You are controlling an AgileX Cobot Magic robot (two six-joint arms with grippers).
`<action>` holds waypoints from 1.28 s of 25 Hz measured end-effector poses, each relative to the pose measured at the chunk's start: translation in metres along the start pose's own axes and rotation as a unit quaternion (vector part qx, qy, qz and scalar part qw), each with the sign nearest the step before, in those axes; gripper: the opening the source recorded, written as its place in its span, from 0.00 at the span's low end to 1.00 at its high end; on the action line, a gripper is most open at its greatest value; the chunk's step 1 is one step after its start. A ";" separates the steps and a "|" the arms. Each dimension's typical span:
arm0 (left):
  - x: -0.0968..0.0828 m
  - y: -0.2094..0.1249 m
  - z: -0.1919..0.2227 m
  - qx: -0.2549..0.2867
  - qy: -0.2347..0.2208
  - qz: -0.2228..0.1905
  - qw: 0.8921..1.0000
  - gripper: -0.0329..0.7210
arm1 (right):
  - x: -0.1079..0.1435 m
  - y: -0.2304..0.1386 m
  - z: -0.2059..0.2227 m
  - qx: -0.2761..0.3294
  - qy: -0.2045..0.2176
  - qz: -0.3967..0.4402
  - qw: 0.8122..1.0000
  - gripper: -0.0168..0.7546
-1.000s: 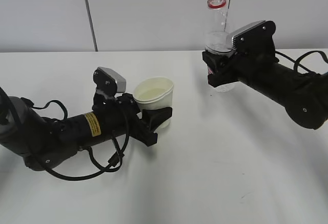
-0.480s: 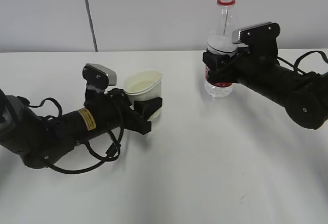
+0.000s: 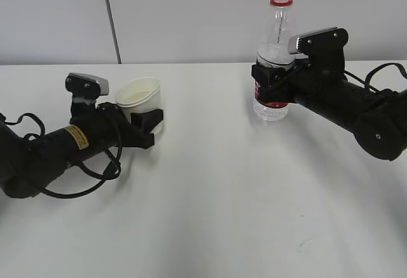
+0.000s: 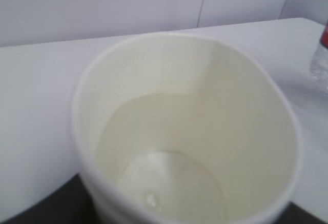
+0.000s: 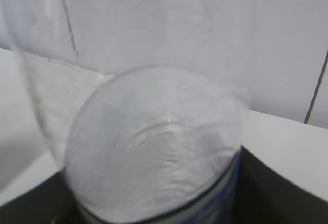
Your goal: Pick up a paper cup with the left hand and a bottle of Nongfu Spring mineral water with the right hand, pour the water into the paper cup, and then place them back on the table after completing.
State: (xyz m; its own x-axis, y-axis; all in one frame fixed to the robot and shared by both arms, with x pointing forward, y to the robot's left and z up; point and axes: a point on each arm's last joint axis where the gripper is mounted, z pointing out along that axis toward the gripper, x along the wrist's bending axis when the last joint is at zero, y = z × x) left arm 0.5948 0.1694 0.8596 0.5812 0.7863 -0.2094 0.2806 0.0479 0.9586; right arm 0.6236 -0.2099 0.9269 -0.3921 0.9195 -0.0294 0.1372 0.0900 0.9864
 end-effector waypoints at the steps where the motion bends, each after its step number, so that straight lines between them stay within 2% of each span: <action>1: 0.005 0.000 -0.001 0.004 0.008 -0.001 1.000 0.54 | 0.000 0.000 0.000 0.000 0.000 0.000 1.000 0.58; 6: 0.027 0.001 -0.010 0.007 0.042 -0.006 0.999 0.54 | 0.000 0.000 0.000 0.000 0.000 0.000 1.000 0.58; 11: 0.042 0.001 -0.016 0.014 0.066 0.011 0.998 0.54 | 0.000 0.000 0.000 0.000 0.000 0.000 1.000 0.58; 22: 0.051 -0.009 -0.017 0.024 0.098 0.022 0.995 0.54 | 0.000 0.000 0.000 0.000 0.000 0.000 1.000 0.58; 32: 0.054 -0.016 -0.015 0.002 0.102 0.016 0.995 0.53 | 0.000 0.000 0.000 0.000 0.000 0.001 1.000 0.58</action>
State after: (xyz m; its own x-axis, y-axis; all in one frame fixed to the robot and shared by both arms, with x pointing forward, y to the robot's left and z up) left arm 0.6101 0.2198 0.8361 0.4227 0.8961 -0.1357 0.2689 0.0190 0.9630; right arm 0.6236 -0.2099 0.9271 -0.3918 0.9196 -0.0276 0.1374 0.0881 0.9866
